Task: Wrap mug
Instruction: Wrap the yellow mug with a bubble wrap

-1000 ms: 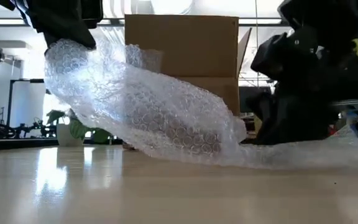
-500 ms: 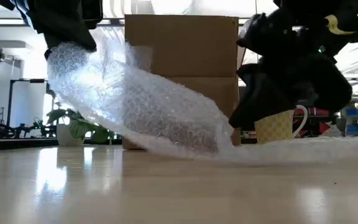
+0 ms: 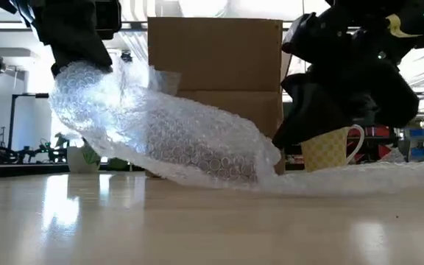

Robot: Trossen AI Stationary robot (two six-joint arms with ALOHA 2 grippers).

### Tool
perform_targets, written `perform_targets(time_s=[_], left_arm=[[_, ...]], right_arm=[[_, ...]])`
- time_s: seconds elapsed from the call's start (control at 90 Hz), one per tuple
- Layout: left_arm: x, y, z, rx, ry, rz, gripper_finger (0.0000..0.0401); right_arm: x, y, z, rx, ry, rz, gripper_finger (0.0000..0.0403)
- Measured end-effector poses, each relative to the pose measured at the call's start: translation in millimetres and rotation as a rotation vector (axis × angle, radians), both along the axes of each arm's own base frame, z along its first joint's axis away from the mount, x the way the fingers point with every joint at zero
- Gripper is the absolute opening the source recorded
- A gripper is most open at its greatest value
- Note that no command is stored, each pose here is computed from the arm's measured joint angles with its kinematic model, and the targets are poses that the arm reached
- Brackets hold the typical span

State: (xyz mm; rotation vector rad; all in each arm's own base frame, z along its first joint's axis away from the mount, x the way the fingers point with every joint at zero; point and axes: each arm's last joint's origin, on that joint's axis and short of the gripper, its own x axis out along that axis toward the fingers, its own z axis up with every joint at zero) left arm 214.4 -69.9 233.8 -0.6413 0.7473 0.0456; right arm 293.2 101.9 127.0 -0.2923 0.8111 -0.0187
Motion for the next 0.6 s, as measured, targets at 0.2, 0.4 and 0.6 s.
perform_targets(time_s=[0.2,0.4,0.6], left_arm=[[0,-1,-1,0.038,0.002,-0.033,0.0146],[4,4,-7,0.081,0.023,0.05,0.0195],[3,10,-9,0.079,0.055,0.077,0.0221]], right_arm=[[-2,-2,20,0.005,-0.058,0.015,0.0105],[-8,-10,44,0.045,-0.115,-0.037,0.0162],[-25,-18,59,0.03,-0.049,-0.053,0.0202]])
